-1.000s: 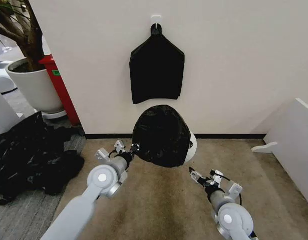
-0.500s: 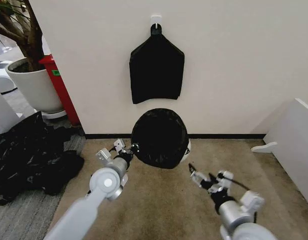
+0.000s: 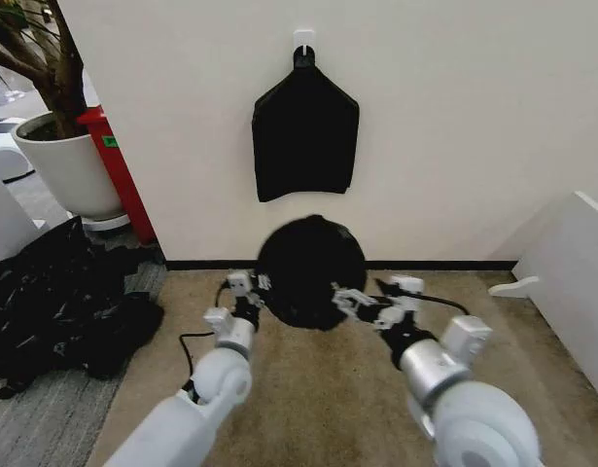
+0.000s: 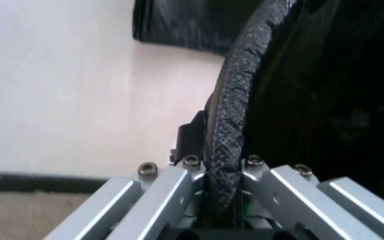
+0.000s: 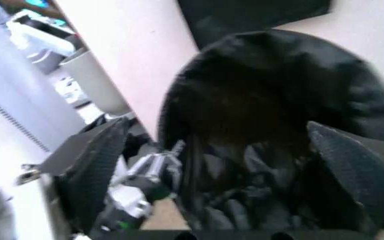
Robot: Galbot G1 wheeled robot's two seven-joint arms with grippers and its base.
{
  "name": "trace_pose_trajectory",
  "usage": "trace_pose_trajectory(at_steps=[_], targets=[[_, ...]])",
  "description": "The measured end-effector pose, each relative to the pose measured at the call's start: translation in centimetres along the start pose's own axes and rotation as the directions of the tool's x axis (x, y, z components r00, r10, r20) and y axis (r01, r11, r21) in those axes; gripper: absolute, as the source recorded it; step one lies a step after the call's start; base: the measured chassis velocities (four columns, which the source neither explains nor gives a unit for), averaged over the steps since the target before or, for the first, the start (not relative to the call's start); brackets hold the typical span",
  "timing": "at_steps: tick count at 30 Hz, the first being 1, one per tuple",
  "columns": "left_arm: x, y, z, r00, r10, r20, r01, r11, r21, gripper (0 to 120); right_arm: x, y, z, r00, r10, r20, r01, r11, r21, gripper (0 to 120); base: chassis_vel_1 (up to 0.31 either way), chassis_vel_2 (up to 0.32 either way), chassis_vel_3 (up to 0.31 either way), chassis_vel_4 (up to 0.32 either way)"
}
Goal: Place the garbage bag over the trash bin.
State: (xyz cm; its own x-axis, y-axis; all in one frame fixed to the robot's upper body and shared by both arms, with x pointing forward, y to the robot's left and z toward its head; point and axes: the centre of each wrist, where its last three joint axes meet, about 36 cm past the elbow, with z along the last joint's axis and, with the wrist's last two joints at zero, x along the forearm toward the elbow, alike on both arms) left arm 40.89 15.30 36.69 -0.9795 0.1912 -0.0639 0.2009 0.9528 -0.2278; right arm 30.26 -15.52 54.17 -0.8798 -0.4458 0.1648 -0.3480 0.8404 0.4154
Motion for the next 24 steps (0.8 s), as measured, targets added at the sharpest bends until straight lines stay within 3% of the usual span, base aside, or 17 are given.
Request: trace_pose_trajectory(at_steps=[4, 6, 10, 18, 20, 24], targets=[[0.2, -0.8, 0.4, 1.000, 0.008, 0.022, -0.007, 0.999, -0.037, 1, -4.1, -0.3, 3.2, 0.995, 0.072, -0.073, -0.072, 0.997, 0.004, 77, 0.000, 0.000, 0.000, 0.000], [0.2, -0.9, 0.4, 1.000, 0.008, 0.023, -0.007, 0.999, -0.037, 1, -4.3, -0.4, 3.4, 0.994, 0.081, -0.076, -0.081, 0.997, 0.005, 75, 0.000, 0.000, 0.000, 0.000], [0.3, -1.5, 0.2, 0.999, 0.025, 0.037, -0.023, 0.999, -0.042, 1, -7.7, -0.6, 7.0, 0.964, 0.248, -0.097, -0.246, 0.969, 0.027, 57, 0.000, 0.000, 0.000, 0.000], [0.4, -2.1, -0.1, 0.997, 0.052, 0.062, -0.049, 0.998, -0.040, 1, -11.5, -0.1, 8.7, 0.887, 0.439, -0.141, -0.437, 0.898, 0.048, 25, 0.000, 0.000, 0.000, 0.000], [0.3, -2.1, -0.2, 0.996, 0.054, 0.065, -0.052, 0.998, -0.041, 1, -11.5, 0.1, 8.8, 0.883, 0.445, -0.152, -0.443, 0.895, 0.050, 23, 0.000, 0.000, 0.000, 0.000], [0.1, -2.1, -0.8, 0.995, 0.065, 0.082, -0.062, 0.997, -0.043, 1, -11.2, 0.3, 8.8, 0.876, 0.454, -0.161, -0.451, 0.891, 0.057, 6, 0.000, 0.000, 0.000, 0.000]])
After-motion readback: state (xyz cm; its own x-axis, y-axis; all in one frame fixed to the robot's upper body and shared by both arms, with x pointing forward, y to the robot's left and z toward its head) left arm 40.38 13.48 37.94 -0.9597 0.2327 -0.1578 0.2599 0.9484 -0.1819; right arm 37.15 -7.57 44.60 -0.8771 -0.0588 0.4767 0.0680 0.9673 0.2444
